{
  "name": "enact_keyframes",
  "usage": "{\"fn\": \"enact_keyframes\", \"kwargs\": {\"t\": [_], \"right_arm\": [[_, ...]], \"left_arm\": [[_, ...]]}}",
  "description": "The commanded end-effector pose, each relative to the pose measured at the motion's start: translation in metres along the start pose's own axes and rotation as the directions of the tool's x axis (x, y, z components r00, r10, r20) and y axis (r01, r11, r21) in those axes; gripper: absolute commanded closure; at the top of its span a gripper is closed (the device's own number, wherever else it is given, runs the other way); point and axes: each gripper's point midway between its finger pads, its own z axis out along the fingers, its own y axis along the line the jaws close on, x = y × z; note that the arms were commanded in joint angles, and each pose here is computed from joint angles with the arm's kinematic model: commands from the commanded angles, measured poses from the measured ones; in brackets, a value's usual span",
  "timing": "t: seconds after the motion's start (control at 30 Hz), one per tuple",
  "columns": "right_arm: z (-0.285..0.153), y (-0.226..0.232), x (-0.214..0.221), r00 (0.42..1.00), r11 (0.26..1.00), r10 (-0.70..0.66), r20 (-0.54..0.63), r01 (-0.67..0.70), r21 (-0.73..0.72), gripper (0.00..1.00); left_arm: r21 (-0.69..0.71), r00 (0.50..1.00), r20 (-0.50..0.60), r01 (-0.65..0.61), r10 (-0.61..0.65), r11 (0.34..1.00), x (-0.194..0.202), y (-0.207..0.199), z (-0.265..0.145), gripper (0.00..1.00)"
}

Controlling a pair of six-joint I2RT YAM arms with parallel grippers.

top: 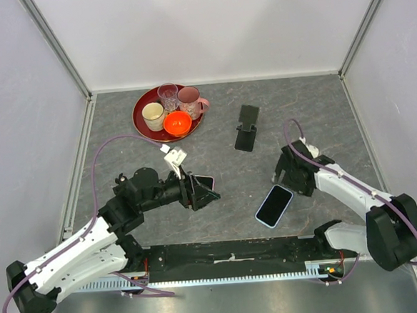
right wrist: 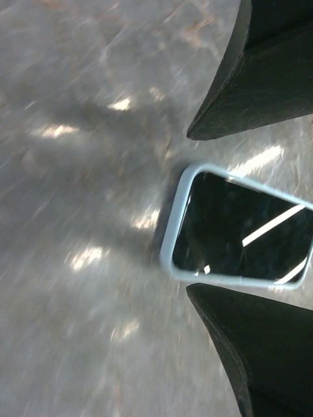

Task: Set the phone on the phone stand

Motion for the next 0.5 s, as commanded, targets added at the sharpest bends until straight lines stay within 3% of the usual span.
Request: {"fn": "enact_keyframes", "kwargs": {"t": [0.0, 0.47], "right_arm": [[-0.004, -0.033, 0.028, 0.998, 0.993, 0.063, -0.029, -0.059, 0.102, 0.02], [0.017, 0.012, 0.051, 0.985, 0.99, 0.137, -0.103, -0.141, -0.026, 0.02]], "left_arm": [[0.022, 0.999, 0.031, -0.027, 0.026, 0.999, -0.019, -0.011, 0.006, 0.27], [0.03, 0.999, 0.049, 0.006, -0.007, 1.0, -0.015, -0.01, 0.0, 0.27]]}}
